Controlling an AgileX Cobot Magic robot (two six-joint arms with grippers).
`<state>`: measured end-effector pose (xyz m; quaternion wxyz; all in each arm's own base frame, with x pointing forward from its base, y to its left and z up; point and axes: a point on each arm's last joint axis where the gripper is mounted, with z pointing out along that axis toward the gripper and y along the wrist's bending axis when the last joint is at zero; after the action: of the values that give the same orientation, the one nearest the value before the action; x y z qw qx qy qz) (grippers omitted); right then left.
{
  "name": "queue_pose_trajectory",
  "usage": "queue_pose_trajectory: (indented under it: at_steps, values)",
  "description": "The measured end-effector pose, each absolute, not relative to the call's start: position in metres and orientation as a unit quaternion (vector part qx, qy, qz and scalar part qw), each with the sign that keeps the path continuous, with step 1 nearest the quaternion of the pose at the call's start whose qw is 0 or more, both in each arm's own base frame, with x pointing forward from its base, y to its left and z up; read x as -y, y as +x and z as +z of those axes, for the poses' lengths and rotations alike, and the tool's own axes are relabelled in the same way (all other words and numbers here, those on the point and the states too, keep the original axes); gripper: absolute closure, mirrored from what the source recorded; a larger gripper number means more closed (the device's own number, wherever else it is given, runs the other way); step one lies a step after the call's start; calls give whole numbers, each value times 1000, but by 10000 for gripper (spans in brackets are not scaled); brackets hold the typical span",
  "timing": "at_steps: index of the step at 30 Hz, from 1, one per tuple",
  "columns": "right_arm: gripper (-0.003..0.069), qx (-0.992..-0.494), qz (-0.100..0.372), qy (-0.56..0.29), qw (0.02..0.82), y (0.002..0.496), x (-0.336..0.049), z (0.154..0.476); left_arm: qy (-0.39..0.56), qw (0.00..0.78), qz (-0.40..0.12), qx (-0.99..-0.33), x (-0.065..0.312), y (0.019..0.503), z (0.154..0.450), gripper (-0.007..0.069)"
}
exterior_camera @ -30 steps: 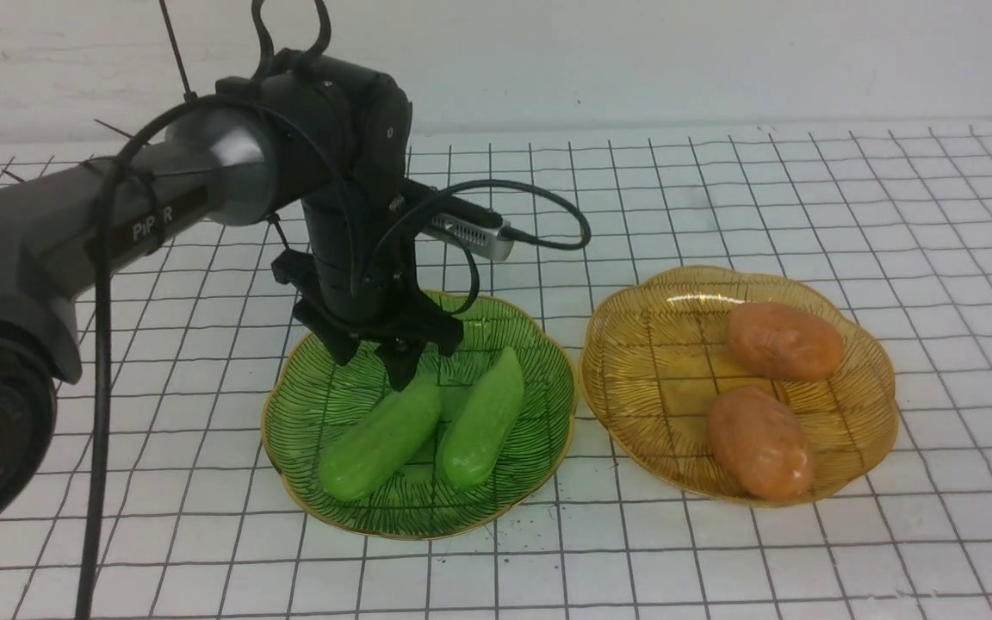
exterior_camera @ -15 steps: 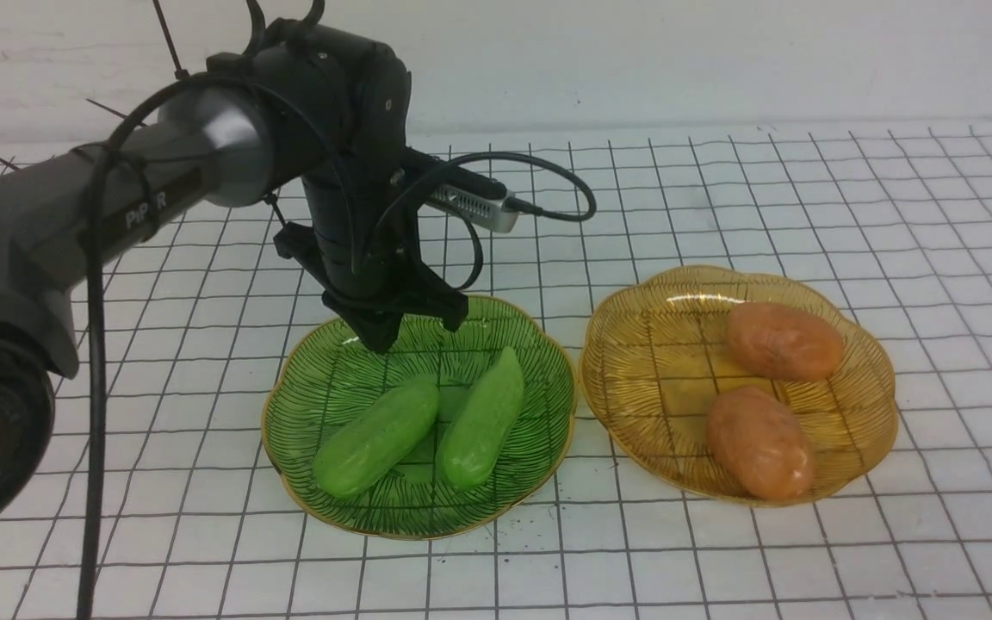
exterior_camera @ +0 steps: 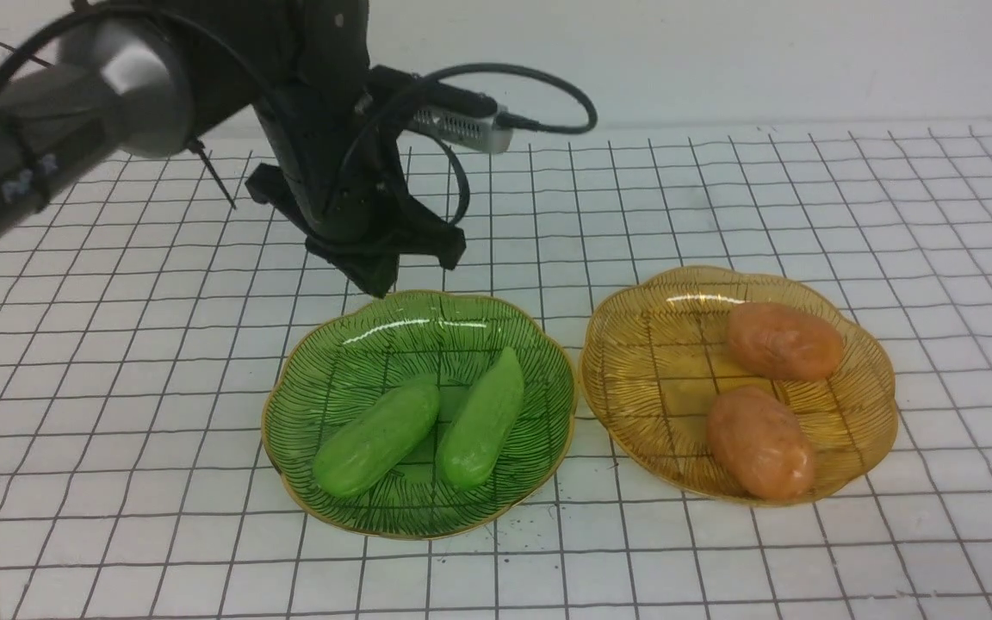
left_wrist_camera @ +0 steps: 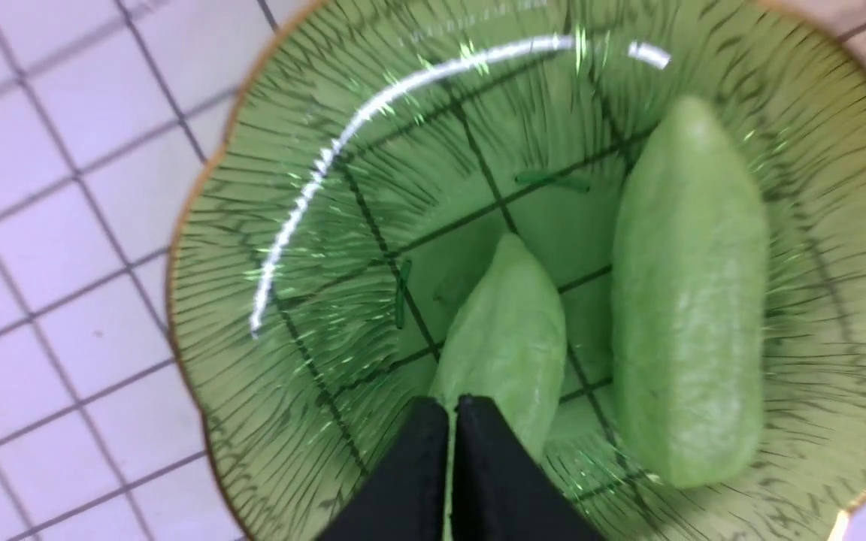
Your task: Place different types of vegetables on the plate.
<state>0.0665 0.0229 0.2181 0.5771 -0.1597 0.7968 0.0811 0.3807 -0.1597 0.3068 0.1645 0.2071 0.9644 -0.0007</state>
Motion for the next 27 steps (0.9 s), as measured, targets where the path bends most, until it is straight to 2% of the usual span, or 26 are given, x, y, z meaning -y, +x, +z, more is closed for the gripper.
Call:
queue_pose_trajectory:
  at_steps: [9, 14, 21, 27]
  values:
    - [674, -794, 29, -83, 601, 55, -8, 180, 205, 186, -6, -961, 156, 371, 328, 632]
    - [674, -783, -4, -41, 621, 54, -2, 180, 198, 229, -21, -953, 148, 350, 364, 632]
    - [674, -781, -3, -41, 623, 54, -2, 180, 193, 265, -48, -944, 129, 299, 402, 632]
    - [674, -779, 15, -65, 623, 54, -5, 180, 193, 264, -49, -944, 104, 241, 406, 632]
